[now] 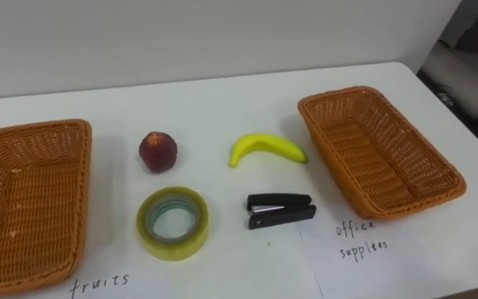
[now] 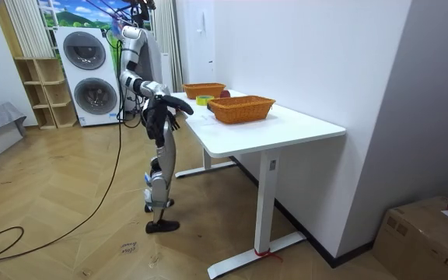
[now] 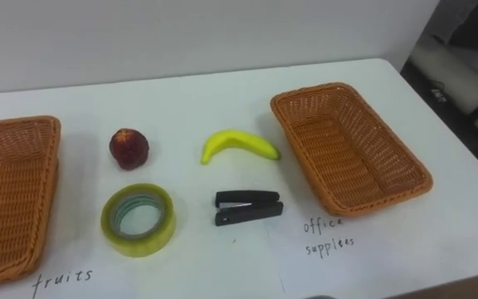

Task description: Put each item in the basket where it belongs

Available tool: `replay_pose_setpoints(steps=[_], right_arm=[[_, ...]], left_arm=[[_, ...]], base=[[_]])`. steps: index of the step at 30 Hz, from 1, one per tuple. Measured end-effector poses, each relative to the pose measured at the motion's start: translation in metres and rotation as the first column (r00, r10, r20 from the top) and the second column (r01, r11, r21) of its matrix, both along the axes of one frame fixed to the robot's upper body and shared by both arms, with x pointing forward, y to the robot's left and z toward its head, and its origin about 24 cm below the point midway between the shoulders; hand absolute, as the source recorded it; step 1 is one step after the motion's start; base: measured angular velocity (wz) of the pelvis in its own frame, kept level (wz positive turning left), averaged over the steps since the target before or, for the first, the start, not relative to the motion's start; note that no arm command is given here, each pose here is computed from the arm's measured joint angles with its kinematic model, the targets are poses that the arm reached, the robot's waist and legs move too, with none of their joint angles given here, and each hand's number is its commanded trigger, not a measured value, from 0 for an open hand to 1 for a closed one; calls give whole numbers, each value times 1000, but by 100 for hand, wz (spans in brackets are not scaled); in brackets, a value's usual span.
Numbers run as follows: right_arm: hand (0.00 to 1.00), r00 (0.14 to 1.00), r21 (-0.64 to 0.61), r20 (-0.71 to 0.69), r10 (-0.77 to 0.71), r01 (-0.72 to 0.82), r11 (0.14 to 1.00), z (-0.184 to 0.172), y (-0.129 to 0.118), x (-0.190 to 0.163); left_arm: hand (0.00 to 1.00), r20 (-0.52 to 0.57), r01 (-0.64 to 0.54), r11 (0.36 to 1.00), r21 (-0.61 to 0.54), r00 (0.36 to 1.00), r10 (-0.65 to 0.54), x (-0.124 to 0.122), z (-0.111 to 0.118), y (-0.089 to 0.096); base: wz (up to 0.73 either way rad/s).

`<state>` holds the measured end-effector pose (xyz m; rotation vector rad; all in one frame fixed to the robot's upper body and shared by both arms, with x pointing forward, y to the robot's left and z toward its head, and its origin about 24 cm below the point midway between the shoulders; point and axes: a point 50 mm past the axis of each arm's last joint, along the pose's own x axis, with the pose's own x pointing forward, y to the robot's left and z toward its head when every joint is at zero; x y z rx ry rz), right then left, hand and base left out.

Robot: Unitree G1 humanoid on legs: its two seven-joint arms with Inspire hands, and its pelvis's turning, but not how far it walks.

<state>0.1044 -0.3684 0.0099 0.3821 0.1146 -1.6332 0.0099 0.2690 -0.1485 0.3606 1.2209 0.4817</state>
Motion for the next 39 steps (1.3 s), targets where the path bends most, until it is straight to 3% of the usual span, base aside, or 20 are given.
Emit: replay_pose_setpoints(steps=[8,12,18,28,39], right_arm=[[0,999,-233,39,1,8,972,45,-3,15],[0,999,-398,50,21,1,918,75,3,21],[0,997,-545,58,45,-6,838,101,5,33],[0,956,-684,189,224,-35,729,153,19,51],[0,845,-782,237,479,-126,610,187,55,72]], left_arm=[[0,-2,-5,1000,5,1000,5,0,0,0],[0,-6,4,1000,15,1000,-4,0,0,1],[0,-48,19,1000,18,999,-18,-6,-2,4],[0,-101,50,999,20,994,-47,-10,-4,4],[0,-131,60,998,10,990,-58,-10,-6,2]], base=[[0],[0],[0],[7],[1]])
